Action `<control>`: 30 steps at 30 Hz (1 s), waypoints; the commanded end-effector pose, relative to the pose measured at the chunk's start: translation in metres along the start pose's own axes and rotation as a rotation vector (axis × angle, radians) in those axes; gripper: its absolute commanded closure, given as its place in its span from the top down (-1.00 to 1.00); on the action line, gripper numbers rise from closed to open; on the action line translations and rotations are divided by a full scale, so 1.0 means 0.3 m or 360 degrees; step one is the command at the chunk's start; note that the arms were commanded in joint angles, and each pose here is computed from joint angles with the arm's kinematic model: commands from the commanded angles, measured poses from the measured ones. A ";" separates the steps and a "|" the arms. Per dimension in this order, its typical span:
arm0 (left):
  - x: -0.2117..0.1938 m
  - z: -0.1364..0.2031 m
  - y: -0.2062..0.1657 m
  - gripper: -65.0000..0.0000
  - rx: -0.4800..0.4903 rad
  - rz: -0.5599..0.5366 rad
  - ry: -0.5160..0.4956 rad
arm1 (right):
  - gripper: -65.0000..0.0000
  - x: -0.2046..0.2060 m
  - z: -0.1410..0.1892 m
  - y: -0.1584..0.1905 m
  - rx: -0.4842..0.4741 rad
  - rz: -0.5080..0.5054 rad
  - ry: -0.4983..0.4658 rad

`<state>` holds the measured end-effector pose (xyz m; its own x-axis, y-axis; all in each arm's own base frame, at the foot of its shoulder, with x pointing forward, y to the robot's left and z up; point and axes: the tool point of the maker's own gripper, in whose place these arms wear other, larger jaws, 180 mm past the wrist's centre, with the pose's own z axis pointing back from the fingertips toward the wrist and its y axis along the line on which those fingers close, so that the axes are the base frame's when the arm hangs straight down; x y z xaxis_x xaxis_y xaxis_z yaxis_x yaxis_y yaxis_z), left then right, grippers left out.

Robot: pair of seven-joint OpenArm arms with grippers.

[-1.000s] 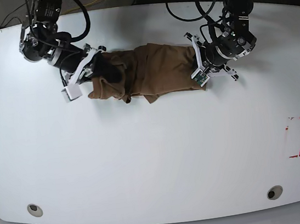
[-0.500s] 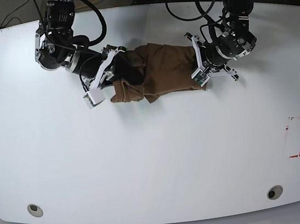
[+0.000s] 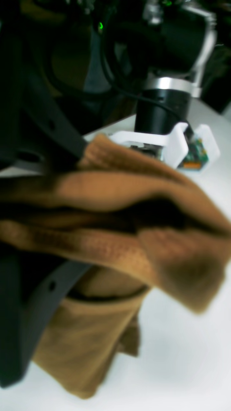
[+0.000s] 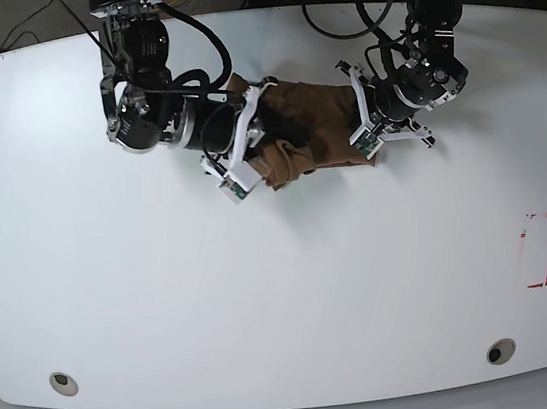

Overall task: Layout the t-shirt on the table in an organized manner, then fold the t-shirt properly
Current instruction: 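Fold the grasped strip end with the right gripper toward the left gripper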

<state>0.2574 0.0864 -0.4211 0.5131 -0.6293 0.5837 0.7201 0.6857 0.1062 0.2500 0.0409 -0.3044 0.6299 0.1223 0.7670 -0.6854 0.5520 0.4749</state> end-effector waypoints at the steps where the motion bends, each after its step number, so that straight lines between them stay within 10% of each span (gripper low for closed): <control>1: -0.043 0.001 0.007 -0.92 0.0017 -0.0024 0.0103 | -0.80 0.066 -0.005 0.020 0.0020 0.0056 -0.0099; 30: -0.032 0.007 0.021 -0.92 0.0034 -0.0030 0.0089 | 0.11 0.151 -0.246 0.120 0.0136 0.0174 0.0053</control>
<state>0.2626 0.0961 -0.4197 0.5260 -0.6261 0.5756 0.6983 0.7043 0.1278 0.2630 0.1116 -0.3267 0.6220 0.3291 0.7105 -0.7496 0.5125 0.4188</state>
